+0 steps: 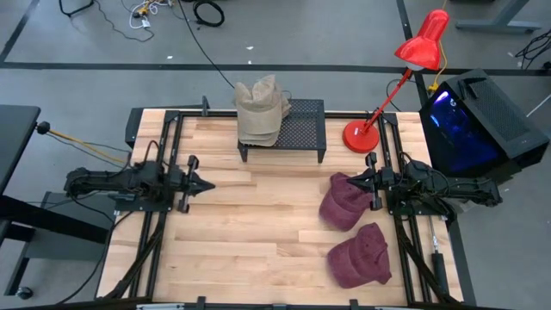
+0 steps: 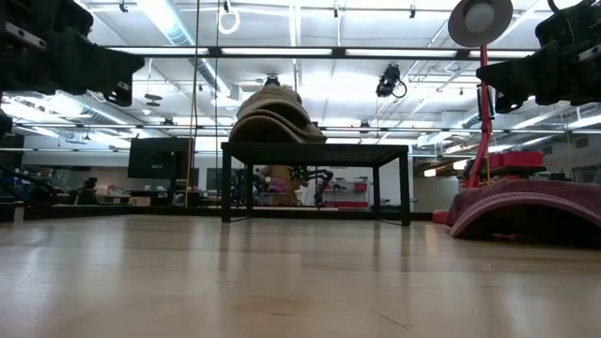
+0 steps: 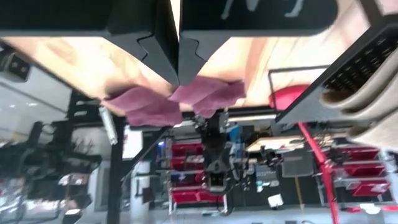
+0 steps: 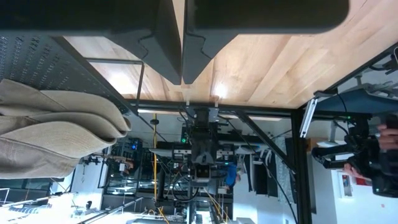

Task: Pick & Place hat
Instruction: Put the top red cap on the shelf

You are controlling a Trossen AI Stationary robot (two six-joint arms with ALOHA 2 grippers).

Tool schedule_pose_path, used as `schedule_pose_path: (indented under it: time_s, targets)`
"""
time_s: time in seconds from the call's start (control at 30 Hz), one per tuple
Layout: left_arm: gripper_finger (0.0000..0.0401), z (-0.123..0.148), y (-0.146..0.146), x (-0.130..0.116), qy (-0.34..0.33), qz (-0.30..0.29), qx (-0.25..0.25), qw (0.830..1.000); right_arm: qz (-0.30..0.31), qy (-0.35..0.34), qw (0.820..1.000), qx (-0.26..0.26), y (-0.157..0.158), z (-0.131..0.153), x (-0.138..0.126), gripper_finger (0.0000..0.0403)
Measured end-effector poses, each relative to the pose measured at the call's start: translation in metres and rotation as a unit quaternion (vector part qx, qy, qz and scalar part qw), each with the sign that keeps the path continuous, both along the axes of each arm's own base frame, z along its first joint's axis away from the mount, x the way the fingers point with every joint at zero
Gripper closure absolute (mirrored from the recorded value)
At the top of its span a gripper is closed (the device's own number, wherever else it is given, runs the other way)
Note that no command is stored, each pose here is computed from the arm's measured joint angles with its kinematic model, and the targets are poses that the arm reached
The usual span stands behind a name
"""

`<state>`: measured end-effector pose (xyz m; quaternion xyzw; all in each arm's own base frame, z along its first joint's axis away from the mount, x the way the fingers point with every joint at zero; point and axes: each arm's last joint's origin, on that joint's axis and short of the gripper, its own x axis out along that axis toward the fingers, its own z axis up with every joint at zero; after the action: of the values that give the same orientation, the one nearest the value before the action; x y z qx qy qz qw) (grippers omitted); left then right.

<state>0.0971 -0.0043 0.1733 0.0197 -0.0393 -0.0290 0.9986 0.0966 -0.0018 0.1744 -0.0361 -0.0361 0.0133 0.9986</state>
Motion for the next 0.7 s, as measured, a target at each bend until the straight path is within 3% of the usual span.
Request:
schedule_pose_path:
  time_s: [0.7]
  targets:
    - [0.0374, -0.0044, 0.0006, 0.0004, 0.025, 0.009, -0.027, 0.999, 0.0, 0.0, 1.0, 0.0, 0.0, 0.0, 0.0, 0.0387]
